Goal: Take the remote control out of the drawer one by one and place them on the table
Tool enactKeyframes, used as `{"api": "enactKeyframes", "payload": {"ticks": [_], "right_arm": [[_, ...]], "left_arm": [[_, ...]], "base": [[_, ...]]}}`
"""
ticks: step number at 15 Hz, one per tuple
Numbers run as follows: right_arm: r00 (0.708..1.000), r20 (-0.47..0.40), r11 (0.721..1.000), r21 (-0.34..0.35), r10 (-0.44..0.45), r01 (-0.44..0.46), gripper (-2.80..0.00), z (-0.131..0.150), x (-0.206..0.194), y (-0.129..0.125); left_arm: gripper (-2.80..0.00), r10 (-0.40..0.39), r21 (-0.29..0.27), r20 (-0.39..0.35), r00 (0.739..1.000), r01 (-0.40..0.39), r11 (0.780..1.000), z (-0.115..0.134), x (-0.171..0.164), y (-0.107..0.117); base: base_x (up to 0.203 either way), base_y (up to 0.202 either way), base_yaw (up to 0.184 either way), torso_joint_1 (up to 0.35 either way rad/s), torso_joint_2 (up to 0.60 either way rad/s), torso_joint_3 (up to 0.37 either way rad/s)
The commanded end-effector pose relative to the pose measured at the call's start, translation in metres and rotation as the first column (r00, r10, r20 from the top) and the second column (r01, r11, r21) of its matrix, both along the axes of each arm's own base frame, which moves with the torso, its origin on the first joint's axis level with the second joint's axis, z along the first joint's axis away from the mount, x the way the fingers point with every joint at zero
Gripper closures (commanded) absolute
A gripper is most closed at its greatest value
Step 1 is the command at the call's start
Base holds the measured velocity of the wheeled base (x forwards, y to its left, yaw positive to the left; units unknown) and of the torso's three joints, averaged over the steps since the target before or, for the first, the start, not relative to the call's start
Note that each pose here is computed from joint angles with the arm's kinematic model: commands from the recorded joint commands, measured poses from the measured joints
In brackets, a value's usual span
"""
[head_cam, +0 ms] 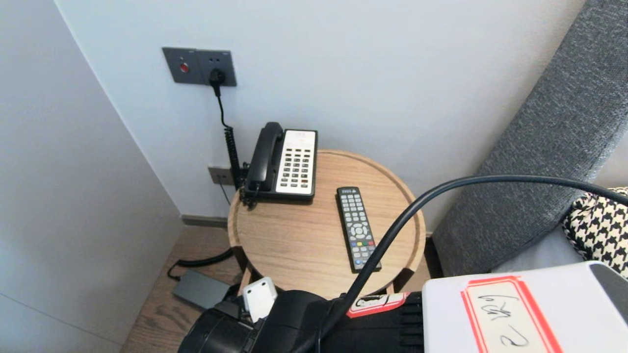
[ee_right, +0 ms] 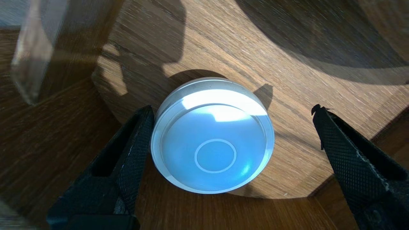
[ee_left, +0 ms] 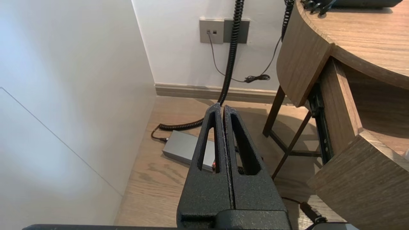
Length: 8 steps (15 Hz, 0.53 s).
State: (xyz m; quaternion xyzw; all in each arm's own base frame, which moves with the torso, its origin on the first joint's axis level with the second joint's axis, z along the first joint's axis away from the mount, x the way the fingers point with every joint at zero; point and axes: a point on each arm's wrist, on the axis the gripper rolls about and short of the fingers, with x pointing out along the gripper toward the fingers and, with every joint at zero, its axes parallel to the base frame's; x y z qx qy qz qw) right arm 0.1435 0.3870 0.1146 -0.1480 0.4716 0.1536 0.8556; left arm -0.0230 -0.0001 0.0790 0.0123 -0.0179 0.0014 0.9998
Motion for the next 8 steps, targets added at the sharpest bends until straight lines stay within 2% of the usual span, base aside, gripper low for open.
{"api": "enactKeyframes", "payload": {"ticks": [1,8], "right_arm": [[1.000,0.003,1.000,0.002,-0.003,0.003,-2.80,0.003,-0.001,-0.002],[1.000,0.003,1.000,0.000,-0.009,0.009,-2.80,0.011,-0.002,-0.013]], "left_arm": [[0.00,0.000,0.000,-0.011,1.000,0.000,1.000,-0.003,0.001,0.000],[0.00,0.000,0.000,-0.008,1.000,0.000,1.000,-0.002,0.001,0.000]], "base": [[0.000,0.000,0.000,0.000,0.00,0.000],[0.000,0.000,0.000,0.000,0.00,0.000]]}}
